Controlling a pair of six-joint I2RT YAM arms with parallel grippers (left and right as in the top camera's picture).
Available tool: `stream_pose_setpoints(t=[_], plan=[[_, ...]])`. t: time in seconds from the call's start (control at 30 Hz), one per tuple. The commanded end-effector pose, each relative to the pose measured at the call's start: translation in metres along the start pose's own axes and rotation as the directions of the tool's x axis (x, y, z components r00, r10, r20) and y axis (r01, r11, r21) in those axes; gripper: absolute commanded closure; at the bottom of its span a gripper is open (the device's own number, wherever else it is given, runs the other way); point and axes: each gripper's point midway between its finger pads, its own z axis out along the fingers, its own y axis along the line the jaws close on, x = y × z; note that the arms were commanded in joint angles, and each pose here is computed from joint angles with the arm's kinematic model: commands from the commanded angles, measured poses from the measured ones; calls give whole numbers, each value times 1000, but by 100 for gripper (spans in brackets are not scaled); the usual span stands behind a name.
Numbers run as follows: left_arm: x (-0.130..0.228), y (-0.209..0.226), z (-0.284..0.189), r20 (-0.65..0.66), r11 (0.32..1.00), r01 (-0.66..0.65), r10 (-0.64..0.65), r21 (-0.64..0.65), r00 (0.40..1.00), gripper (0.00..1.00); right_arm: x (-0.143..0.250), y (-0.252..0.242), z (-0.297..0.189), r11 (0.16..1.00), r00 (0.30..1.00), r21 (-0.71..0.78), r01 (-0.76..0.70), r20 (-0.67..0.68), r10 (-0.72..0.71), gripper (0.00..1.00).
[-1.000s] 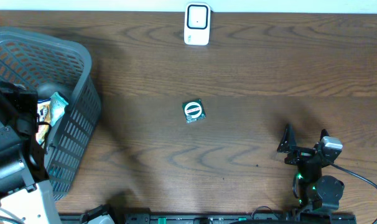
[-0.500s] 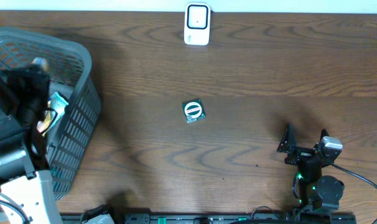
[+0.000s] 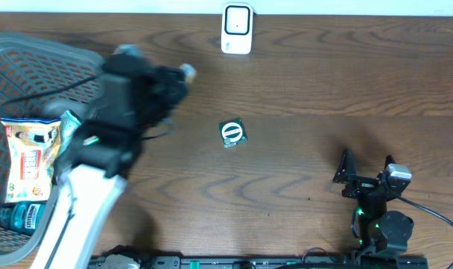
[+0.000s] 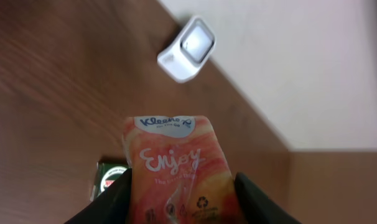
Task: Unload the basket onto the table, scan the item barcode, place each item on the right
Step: 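Carry the orange tissue pack to the scanner and place it beside the tin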
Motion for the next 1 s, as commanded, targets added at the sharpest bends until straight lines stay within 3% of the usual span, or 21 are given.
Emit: stream_pose_setpoints(t=[0.0,0.17,0.37,0.57,0.63,0.77,0.9,0.97], plan=[[49,-14,55,-54,971,-235,233,-42,971,59,1,0,0,1000,1000,3,-10,-2,10,1],[128,-24,123,-169,864,-504,500,24,849,58,1,0,0,1000,1000,3,-11,-2,11,1],[183,19,176,-268,800,-596,559,-75,785,58,1,0,0,1000,1000,3,-10,-2,10,1],[211,55,200,-364,715,-694,625,-89,690,57,1,0,0,1000,1000,3,-10,-2,10,1],[214,60,203,-376,709,-699,624,-95,685,49,1,0,0,1000,1000,3,-10,-2,10,1],[208,47,197,-352,698,-713,652,-67,671,13,1,0,0,1000,1000,3,-10,-2,10,1],[185,5,167,-283,645,-764,733,0,619,2,1,0,0,1000,1000,3,-10,-2,10,1],[148,-32,127,-187,642,-766,750,-31,635,1,1,0,0,1000,1000,3,-10,-2,10,1]])
